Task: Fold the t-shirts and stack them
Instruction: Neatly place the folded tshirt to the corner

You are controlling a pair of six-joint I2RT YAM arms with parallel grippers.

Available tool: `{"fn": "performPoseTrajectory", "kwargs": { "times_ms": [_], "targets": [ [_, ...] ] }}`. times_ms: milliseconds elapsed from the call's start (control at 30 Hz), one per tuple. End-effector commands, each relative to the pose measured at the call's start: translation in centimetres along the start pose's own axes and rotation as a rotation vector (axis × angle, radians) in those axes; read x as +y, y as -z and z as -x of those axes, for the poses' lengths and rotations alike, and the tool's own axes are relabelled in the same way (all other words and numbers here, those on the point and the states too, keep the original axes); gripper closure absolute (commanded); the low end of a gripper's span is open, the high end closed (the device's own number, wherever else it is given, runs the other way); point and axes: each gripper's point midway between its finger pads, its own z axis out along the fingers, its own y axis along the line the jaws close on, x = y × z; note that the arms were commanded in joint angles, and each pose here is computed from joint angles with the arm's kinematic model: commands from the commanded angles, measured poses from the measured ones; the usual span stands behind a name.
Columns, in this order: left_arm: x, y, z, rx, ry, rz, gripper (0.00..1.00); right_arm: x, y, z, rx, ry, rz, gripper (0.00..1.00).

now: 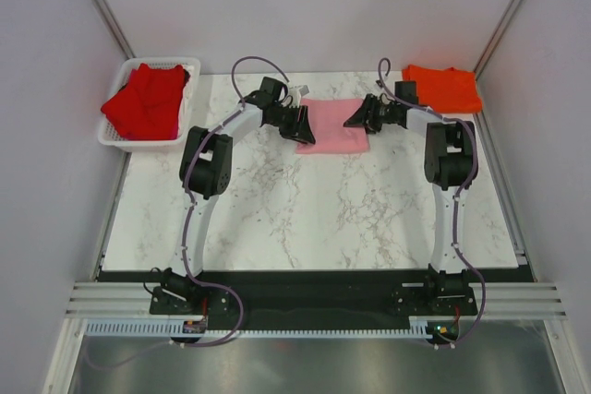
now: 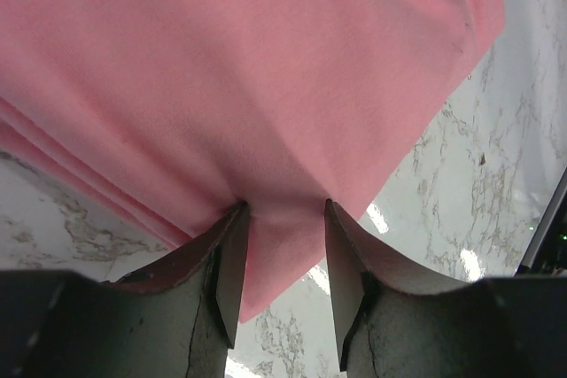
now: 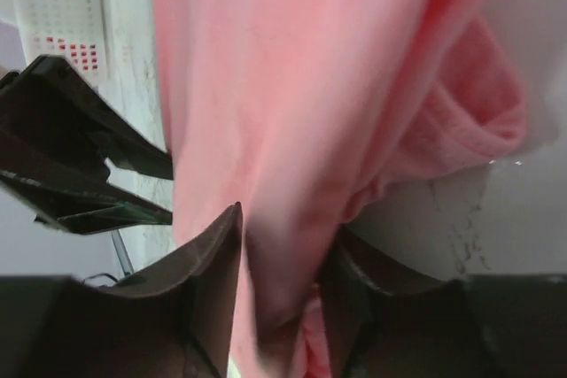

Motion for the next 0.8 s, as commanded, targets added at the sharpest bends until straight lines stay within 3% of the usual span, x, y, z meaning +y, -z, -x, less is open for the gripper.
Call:
{"fn": "performPoseTrajectory", "kwargs": {
  "times_ms": [0, 33, 67, 133, 400, 567, 767],
  "targets": [
    [0.4, -0.8, -0.6, 0.022, -0.048, 0.020, 0.53, -4.6, -2.2, -4.0, 0.080, -0.082, -0.134, 0.57],
    [0.4, -0.7, -0.5, 0.019, -0.050, 0.024, 0.53, -4.7, -1.9, -3.8, 0.075, -0.068, -0.156, 0.66],
    [0.3, -0.5, -0.3, 0.014, -0.057, 0.028, 0.53, -4.4, -1.6, -3.4, 0.071, -0.046, -0.165, 0.86],
    [0.3, -0.2, 0.0, 0.008, -0.064, 0.043, 0.53, -3.1, -0.5, -1.8, 0.057, 0.041, -0.182, 1.00],
    [-0.5, 2.9, 3.6, -0.069, -0.154, 0.131, 0.38, 1.2, 6.2, 5.3, -0.062, 0.352, -0.286, 1.00],
    [-1.9, 4.1, 4.7, -0.096, -0.193, 0.111, 0.37, 2.3, 10.2, 8.8, -0.118, 0.530, -0.400, 1.00],
    [-2.6, 4.3, 4.3, -0.087, -0.193, 0.083, 0.38, 1.3, 13.8, 12.2, -0.177, 0.626, -0.557, 1.00]
  ]
}}
